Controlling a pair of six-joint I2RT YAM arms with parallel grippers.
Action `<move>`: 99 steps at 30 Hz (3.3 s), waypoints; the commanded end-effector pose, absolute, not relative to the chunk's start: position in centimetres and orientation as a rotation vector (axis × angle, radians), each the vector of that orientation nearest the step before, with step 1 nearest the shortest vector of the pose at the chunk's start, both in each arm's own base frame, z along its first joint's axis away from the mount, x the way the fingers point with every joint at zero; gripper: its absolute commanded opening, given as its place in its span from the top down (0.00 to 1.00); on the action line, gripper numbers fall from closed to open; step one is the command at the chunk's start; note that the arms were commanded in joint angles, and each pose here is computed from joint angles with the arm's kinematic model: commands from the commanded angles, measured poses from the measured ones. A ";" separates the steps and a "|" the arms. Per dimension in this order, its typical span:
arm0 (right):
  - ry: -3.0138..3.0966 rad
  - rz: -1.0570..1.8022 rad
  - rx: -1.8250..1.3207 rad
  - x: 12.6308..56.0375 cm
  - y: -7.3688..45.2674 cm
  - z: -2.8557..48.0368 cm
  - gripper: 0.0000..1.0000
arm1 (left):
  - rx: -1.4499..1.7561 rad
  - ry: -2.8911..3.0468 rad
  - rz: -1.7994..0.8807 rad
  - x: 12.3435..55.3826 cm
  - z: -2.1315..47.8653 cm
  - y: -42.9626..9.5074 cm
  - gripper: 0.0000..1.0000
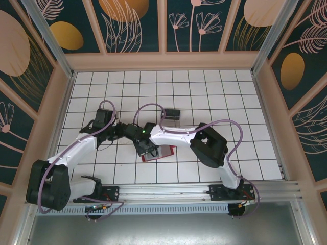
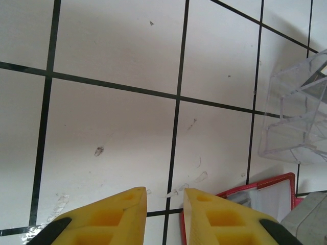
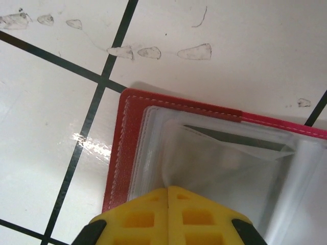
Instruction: Take the credit cards out of the card holder
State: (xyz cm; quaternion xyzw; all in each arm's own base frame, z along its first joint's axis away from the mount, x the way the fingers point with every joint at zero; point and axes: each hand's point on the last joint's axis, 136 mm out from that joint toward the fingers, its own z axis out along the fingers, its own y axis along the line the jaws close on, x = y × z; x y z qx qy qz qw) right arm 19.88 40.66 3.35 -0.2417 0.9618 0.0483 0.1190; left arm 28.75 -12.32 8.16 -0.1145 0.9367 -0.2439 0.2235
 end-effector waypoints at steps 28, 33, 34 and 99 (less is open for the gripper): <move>2.685 1.180 -0.089 19.8 40.5 10.9 1.00 | -0.146 2.736 -0.771 26.0 5.9 -17.7 0.75; 2.662 1.305 -0.050 19.2 40.8 11.1 1.00 | -0.126 2.750 -0.787 25.4 5.7 -18.4 0.76; 2.659 1.313 -0.050 19.1 40.7 11.1 1.00 | -0.130 2.754 -0.791 25.2 5.6 -18.5 0.76; 2.505 0.992 0.039 23.9 29.6 15.2 0.71 | 0.198 2.747 -0.750 23.5 8.1 -30.4 0.76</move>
